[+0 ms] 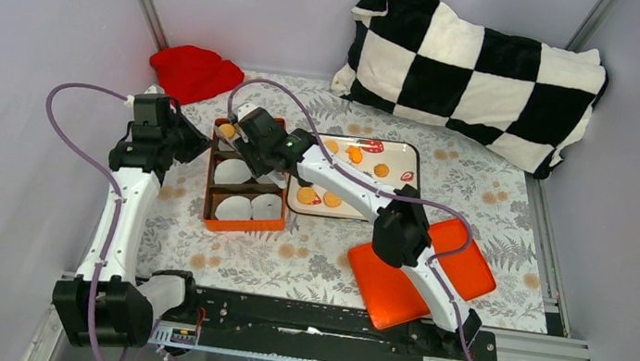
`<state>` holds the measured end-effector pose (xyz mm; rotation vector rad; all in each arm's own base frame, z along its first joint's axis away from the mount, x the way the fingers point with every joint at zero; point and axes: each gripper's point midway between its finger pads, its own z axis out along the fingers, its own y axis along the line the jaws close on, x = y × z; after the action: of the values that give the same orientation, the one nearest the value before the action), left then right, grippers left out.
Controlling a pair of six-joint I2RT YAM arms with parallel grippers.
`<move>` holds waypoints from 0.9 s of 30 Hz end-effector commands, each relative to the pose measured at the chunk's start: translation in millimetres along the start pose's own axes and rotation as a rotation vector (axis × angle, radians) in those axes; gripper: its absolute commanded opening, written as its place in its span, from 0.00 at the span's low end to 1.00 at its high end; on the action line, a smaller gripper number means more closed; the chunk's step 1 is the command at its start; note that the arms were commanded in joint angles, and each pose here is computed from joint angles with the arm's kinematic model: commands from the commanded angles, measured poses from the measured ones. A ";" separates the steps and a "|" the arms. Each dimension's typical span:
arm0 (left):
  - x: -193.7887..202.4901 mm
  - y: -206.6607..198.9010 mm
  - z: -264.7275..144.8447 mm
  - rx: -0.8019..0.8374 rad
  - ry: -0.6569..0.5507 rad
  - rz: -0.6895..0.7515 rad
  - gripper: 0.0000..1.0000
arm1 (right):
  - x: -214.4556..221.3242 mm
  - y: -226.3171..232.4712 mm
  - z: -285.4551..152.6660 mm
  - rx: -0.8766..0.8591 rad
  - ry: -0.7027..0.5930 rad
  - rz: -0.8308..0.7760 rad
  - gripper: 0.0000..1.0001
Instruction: Pack the cookies
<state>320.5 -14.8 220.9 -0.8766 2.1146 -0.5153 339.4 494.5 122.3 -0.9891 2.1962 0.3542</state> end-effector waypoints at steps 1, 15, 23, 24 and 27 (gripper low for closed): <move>2.9 4.3 -0.8 0.002 0.004 0.030 0.13 | -34.2 -4.0 -1.9 0.043 -0.117 0.001 0.23; 6.2 -0.3 -1.0 0.037 0.021 0.062 0.14 | -35.3 -8.7 -5.3 0.064 -0.141 -0.002 0.55; 7.4 -3.5 -1.8 0.058 0.026 0.065 0.15 | -46.8 -22.9 -36.1 0.124 -0.186 0.020 0.52; 7.3 -4.6 -2.3 0.063 0.026 0.065 0.15 | -45.8 -27.1 -44.5 0.141 -0.189 0.020 0.52; 8.3 -6.5 -2.7 0.076 0.028 0.065 0.15 | -40.0 -40.6 -75.7 0.188 -0.197 0.021 0.52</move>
<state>317.5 -21.5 216.9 -0.8135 2.1473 -0.5430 349.9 473.2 110.2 -0.9332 2.1728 0.2272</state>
